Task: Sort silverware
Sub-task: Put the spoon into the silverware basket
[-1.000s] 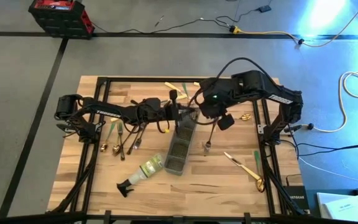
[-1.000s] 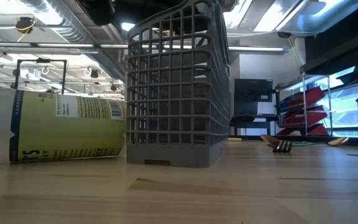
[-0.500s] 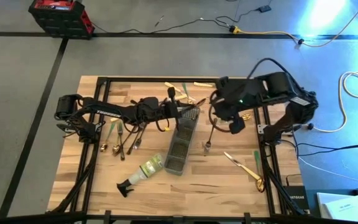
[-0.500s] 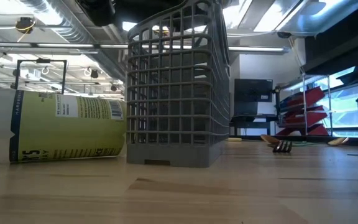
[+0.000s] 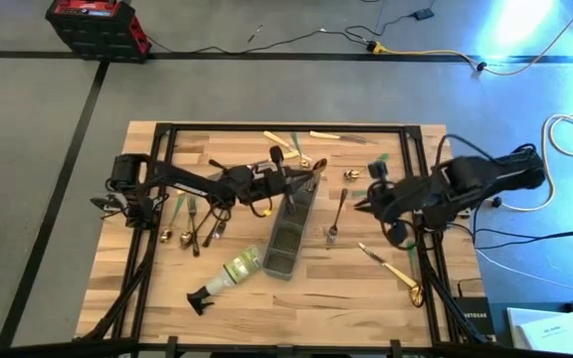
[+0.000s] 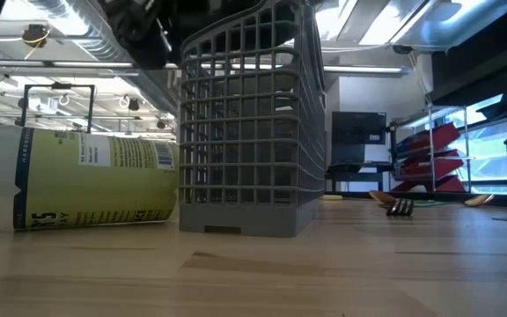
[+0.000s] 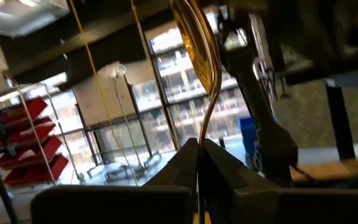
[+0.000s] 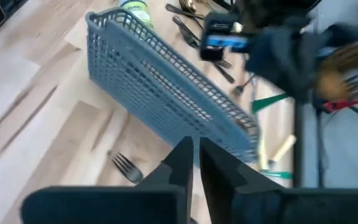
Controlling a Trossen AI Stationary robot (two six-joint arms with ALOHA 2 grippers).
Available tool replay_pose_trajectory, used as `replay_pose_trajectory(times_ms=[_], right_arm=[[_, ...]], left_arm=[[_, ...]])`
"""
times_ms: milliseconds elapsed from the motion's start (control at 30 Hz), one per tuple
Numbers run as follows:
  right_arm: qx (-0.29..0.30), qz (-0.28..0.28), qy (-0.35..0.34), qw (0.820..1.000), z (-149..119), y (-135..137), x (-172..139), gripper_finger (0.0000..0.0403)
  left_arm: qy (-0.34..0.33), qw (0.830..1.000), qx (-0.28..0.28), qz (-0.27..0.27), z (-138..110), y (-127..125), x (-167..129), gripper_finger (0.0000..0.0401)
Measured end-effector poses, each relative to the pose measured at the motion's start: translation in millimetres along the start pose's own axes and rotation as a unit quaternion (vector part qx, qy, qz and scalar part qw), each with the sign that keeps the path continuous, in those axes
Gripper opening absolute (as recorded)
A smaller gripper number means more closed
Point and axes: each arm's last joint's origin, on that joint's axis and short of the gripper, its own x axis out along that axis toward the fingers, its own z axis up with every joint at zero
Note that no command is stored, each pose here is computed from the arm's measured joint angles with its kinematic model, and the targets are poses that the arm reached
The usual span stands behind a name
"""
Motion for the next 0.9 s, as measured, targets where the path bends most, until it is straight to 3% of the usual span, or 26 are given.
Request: replay_pose_trajectory(times_ms=[100,267,600,900], right_arm=[[0.022,0.006,0.003,1.0,-24,14,24,0.0026],[0.028,0.013,0.01,0.999,-56,31,54,0.0024],[0.053,0.026,-0.039,0.997,-78,47,88,0.0007],[0.083,0.024,-0.152,0.985,-96,59,115,0.0001]], left_arm=[[-0.019,0.999,-0.043,0.018,-9,6,2,0.0],[0.008,0.992,-0.105,0.064,-26,15,3,0.0],[0.01,0.992,-0.11,0.058,-29,9,3,0.0],[-0.015,0.991,-0.121,0.054,-33,5,2,0.0]])
